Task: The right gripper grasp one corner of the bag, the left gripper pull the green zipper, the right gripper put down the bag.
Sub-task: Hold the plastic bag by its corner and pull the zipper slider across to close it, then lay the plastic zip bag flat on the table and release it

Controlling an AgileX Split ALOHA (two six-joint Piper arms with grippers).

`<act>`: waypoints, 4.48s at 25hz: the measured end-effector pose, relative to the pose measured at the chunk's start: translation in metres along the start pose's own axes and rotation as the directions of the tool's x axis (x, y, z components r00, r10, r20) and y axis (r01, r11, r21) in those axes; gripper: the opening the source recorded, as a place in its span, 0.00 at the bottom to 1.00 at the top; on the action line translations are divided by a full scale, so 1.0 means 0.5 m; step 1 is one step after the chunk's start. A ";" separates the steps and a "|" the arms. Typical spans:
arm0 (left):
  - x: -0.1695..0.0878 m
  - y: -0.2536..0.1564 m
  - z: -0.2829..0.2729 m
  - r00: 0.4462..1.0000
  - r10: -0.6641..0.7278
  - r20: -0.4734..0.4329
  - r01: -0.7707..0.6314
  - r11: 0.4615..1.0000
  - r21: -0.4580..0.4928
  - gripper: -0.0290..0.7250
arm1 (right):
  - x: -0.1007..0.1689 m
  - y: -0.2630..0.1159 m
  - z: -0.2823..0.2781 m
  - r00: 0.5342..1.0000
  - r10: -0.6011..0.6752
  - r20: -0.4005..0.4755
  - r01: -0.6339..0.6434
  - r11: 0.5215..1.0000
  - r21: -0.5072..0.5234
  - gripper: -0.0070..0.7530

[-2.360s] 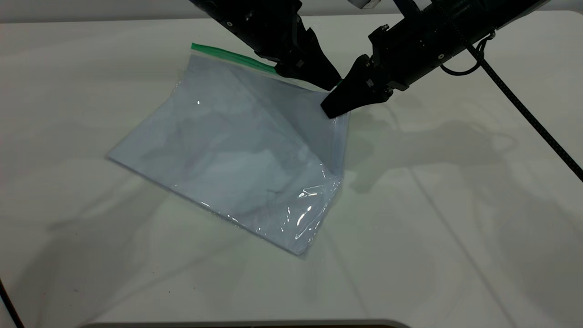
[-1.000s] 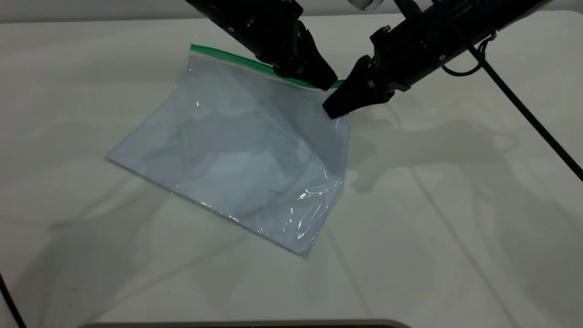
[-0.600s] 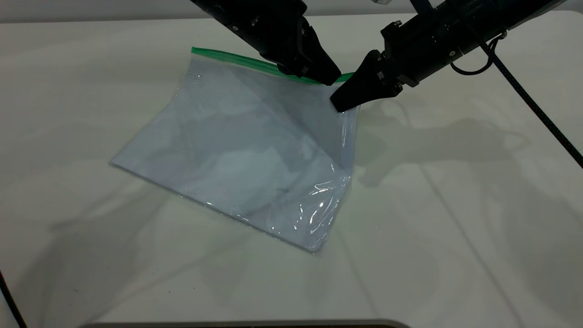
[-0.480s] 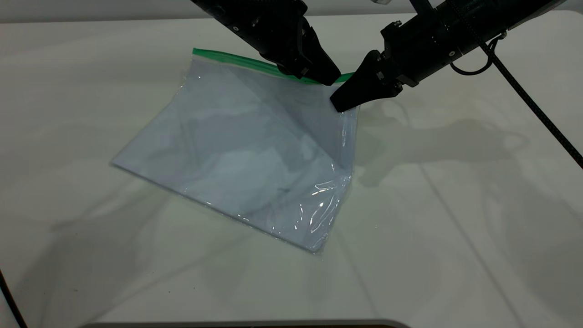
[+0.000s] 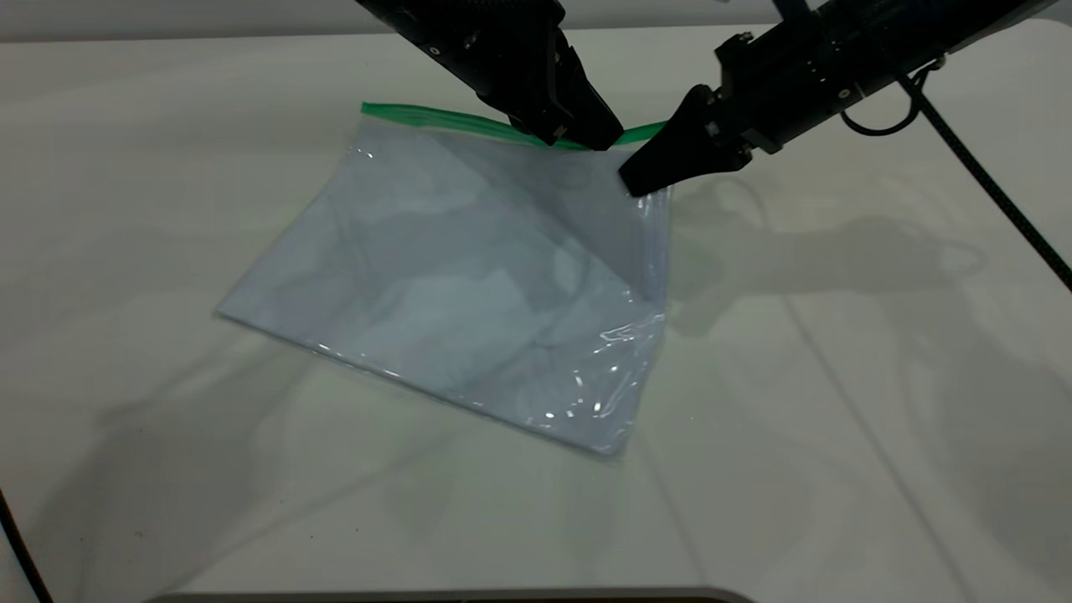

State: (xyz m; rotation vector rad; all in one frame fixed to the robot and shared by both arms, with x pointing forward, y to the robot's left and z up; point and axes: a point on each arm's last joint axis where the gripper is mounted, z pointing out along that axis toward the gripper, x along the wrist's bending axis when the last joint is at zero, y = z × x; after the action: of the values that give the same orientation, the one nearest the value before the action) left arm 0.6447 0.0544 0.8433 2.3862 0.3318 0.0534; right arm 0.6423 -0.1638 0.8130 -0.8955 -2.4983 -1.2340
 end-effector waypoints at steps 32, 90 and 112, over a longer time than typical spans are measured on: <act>0.110 -0.099 -0.087 0.991 -0.085 -0.105 0.086 0.996 0.006 0.15 | -0.043 -0.010 -0.042 0.995 0.056 0.077 -0.052 0.997 -0.054 0.06; 0.220 -0.274 -0.222 0.933 -0.154 -0.325 0.220 0.959 0.176 0.20 | -0.060 -0.023 -0.054 0.990 0.044 0.135 -0.042 0.999 -0.021 0.06; 0.191 -0.121 -0.363 0.923 -0.230 -0.309 0.231 0.972 -0.033 0.53 | -0.091 -0.023 -0.057 0.939 0.060 0.339 -0.062 0.998 -0.004 0.66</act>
State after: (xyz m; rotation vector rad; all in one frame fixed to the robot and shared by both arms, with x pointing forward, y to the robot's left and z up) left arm 0.6998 0.2406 0.9326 2.3243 0.7609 0.3221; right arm 0.6692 -0.2107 0.8035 -1.2706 -2.7040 -1.1314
